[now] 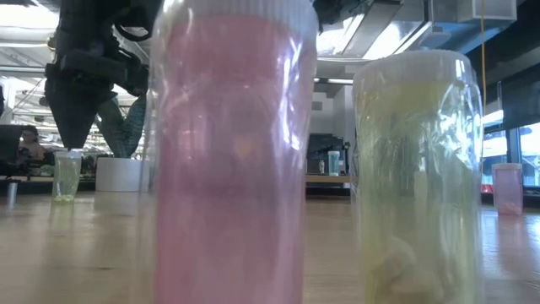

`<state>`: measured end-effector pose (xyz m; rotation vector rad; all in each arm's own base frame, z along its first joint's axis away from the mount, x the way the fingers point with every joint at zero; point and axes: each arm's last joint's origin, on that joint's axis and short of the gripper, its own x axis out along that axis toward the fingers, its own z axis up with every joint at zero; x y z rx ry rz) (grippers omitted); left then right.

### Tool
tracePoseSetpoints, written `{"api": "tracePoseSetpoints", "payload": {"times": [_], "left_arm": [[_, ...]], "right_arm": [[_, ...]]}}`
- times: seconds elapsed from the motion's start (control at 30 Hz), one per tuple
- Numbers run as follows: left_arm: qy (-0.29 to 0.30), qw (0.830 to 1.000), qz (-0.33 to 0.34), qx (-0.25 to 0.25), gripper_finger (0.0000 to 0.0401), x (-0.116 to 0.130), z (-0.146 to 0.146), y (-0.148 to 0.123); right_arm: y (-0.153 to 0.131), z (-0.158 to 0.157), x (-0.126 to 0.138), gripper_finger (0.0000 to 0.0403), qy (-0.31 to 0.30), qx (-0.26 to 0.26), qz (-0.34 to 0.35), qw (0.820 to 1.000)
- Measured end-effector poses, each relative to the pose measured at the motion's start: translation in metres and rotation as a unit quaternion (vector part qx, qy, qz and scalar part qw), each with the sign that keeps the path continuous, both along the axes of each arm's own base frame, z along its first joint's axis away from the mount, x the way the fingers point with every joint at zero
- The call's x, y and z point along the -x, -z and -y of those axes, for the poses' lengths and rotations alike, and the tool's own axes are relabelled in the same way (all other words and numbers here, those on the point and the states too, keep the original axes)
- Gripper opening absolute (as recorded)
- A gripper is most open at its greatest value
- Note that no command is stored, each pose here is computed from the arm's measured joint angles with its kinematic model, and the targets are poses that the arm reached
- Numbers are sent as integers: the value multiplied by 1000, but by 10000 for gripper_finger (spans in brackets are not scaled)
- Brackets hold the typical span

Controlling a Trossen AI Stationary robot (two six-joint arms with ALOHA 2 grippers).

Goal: Pick and place medicine bottles onto shelf by color
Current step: Put the top yellow pill bottle on the shelf

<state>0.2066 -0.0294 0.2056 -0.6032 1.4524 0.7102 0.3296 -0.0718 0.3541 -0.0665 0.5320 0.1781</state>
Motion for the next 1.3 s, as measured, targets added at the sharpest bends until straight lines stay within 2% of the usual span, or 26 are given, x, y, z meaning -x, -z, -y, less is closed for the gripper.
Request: {"api": "tracePoseSetpoints", "payload": {"times": [0.33,0.67,0.83,1.3], "left_arm": [[-51,999,4,-3,221,-1,0,1],[-48,999,-8,11,221,8,0,25],[-47,999,17,15,221,4,0,28],[-47,999,14,14,219,6,0,31]], "right_arm": [[0,0,0,179,0,0,0,1000],[0,0,0,179,0,0,0,1000],[0,0,0,179,0,0,0,1000],[0,0,0,179,0,0,0,1000]]}}
